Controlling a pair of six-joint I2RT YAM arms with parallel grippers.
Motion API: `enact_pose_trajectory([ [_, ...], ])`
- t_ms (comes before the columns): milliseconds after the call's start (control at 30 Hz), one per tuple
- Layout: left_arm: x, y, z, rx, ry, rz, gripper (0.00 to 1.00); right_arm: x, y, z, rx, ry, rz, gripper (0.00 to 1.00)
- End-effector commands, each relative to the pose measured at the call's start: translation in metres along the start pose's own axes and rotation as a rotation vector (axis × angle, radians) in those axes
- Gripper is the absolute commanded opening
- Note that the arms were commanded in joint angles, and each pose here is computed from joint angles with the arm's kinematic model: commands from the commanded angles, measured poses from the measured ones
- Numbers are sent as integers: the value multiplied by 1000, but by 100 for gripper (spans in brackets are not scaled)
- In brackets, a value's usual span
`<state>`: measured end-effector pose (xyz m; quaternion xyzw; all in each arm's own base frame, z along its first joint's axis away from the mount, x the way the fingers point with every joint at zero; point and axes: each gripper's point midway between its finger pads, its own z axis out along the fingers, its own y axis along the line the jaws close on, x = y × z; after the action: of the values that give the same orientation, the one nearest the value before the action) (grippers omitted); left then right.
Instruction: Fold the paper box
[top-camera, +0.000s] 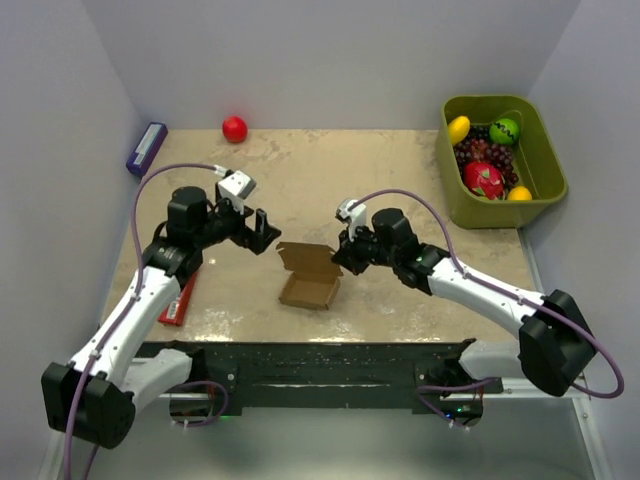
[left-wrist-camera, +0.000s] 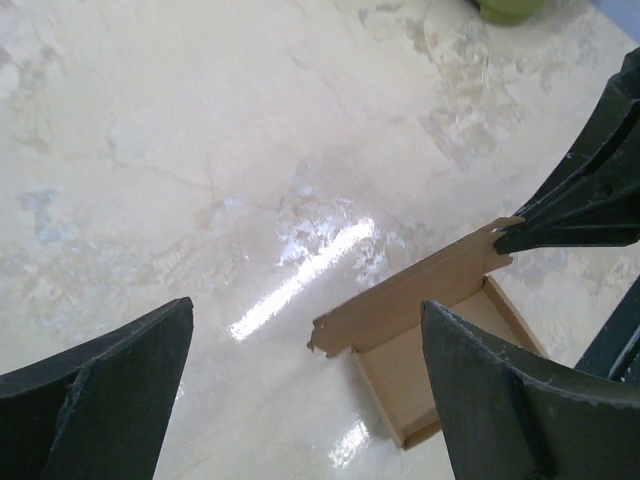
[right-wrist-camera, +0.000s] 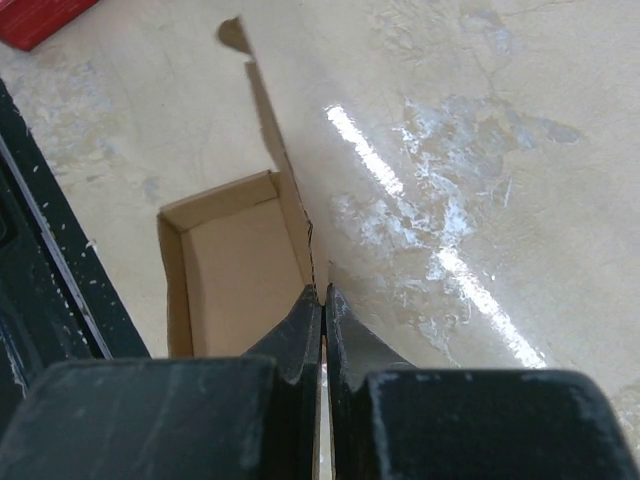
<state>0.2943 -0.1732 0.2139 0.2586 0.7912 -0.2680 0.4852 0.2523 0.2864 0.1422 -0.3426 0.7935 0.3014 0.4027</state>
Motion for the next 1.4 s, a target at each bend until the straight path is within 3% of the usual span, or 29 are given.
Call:
enact_pose_trajectory([
  [0, -12, -5, -11, 3, -98, 10, 100, -39, -6, -14, 33, -156, 7, 0],
  [833, -16, -20, -23, 64, -144, 36, 98, -108, 16, -80, -162, -313, 38, 0],
  [1133, -11, -13, -11, 59, -111, 13, 83, -99, 20, -74, -200, -266, 24, 0],
  [1367, -10, -16, -7, 88, -106, 7, 64, -96, 20, -71, -215, -248, 20, 0],
])
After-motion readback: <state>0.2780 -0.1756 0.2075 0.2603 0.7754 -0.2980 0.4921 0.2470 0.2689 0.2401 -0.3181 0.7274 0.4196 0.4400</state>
